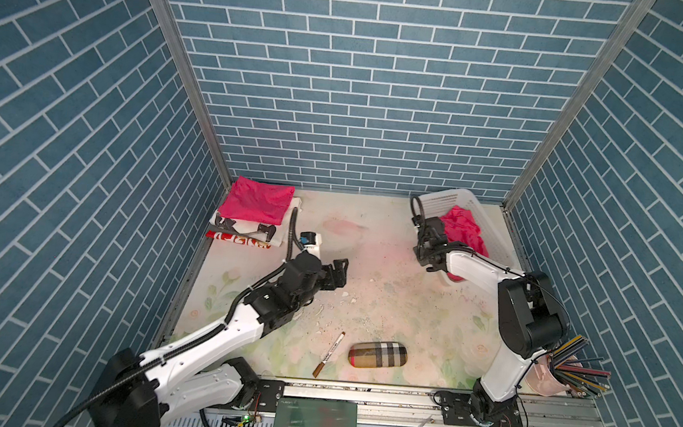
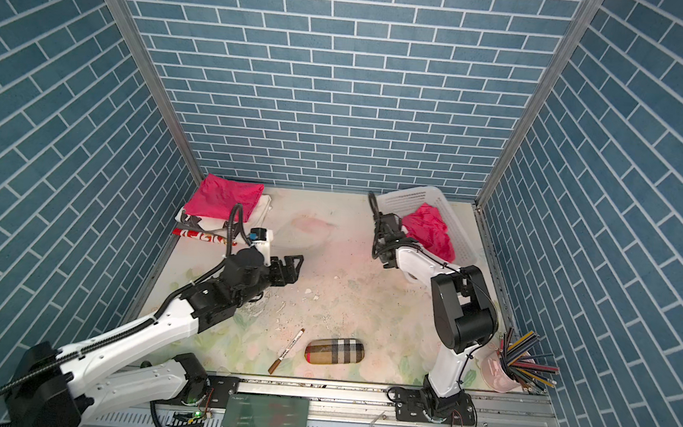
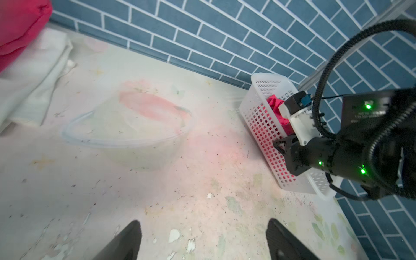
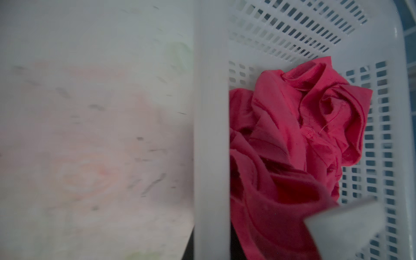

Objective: Fold and stack the t-shirts
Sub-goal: 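Grasp the pink t-shirt in the basket with the right gripper while the left arm approaches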

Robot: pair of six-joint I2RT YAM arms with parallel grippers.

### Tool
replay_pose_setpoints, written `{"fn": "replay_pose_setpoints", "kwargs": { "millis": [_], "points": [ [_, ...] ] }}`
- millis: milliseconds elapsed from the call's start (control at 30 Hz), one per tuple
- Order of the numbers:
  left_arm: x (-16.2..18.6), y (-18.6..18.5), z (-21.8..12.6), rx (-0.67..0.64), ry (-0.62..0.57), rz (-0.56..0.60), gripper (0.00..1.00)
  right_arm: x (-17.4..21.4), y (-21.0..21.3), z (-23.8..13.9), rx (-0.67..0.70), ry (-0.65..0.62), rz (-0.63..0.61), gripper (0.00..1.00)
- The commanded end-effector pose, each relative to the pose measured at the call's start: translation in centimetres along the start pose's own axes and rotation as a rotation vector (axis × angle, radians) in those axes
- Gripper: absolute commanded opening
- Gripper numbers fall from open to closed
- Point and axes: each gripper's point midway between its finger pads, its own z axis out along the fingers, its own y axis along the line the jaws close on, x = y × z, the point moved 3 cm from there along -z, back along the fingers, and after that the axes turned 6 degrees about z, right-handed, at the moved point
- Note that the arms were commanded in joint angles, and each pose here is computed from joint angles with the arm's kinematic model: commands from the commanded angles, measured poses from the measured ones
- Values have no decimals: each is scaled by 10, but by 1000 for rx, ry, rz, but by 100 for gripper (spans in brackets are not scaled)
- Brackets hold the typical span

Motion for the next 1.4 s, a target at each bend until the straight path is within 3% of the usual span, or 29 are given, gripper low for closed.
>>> {"fn": "replay_pose_setpoints", "kwargs": {
  "millis": [0, 167, 500, 900, 1100, 1200, 1367],
  "points": [
    [-19, -28, 12, -23, -80, 73, 89, -27, -37, -2, 39, -60, 151, 0],
    [-18, -65, 32, -28, -62, 218, 89, -28, -61, 20, 95, -31, 97, 0],
    [-40, -102, 54, -224, -116, 525, 88, -24, -101, 56, 142, 35, 9, 1],
    [-39, -117, 52, -335, -170, 717, 88, -24, -110, 88, 136, 93, 62, 6],
    [-33, -122, 54, -285, -143, 783, 88, -33, -109, 85, 100, 75, 108, 23],
    [-33, -125, 56, -271, -153, 768, 88, -44, -106, 67, 34, 37, 166, 49],
    [-37, -140, 65, -218, -178, 721, 88, -85, -112, -14, -148, -182, 391, 76]
  ]
}}
